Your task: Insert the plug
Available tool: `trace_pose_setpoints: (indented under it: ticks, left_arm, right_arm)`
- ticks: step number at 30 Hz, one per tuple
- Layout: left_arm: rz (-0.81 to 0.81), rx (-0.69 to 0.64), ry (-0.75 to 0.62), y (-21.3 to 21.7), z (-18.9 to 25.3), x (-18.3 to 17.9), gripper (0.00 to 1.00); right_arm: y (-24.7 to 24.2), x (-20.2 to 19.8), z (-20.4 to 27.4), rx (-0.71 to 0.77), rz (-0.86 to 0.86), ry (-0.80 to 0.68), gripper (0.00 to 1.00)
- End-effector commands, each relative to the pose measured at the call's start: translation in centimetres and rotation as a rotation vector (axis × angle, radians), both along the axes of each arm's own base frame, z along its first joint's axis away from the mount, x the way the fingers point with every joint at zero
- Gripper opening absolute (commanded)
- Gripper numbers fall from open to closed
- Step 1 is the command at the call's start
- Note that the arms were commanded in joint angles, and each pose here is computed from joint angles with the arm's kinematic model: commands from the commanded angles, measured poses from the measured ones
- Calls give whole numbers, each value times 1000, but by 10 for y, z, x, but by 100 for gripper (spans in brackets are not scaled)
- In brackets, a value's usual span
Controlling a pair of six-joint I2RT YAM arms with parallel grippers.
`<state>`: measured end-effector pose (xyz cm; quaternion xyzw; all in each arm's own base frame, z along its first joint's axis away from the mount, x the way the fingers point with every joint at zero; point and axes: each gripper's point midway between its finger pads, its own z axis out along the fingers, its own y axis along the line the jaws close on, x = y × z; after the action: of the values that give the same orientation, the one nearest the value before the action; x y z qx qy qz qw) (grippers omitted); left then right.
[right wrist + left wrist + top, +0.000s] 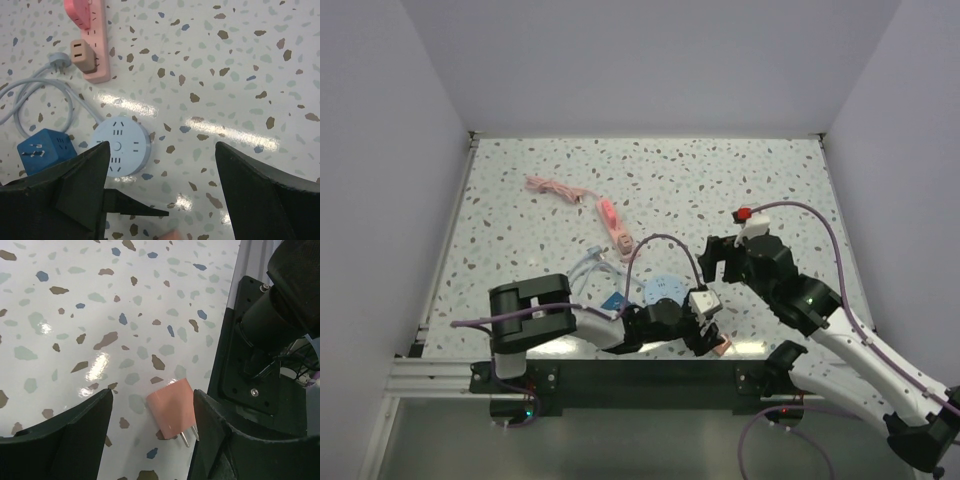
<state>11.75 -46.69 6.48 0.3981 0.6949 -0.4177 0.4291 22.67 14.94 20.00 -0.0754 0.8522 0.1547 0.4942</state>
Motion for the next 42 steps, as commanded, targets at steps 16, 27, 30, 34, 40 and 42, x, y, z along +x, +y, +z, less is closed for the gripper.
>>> trace_pose_setpoints:
  ticks: [16,27,30,34,40,42]
  left_arm:
    - [16,183,-28,-16,-41,-31,70]
    - [-66,176,-6,-15,-52,-46,45]
    - [-80,159,-19,-16,-48,-48,20]
    - [-18,117,-73,8,-19,-28,0]
    - [-1,-155,-82,65,69,15,0]
    - [48,-198,-168,79,95,26,0]
  right_arm:
    - [4,5,16,33,3,-55,91]
    - [6,7,13,31,3,-55,91]
    - [6,8,11,21,7,-49,91]
    - [12,7,9,16,48,-48,91]
    - [41,-4,22,110,226,-104,96]
    - [46,-8,22,120,259,-84,96]
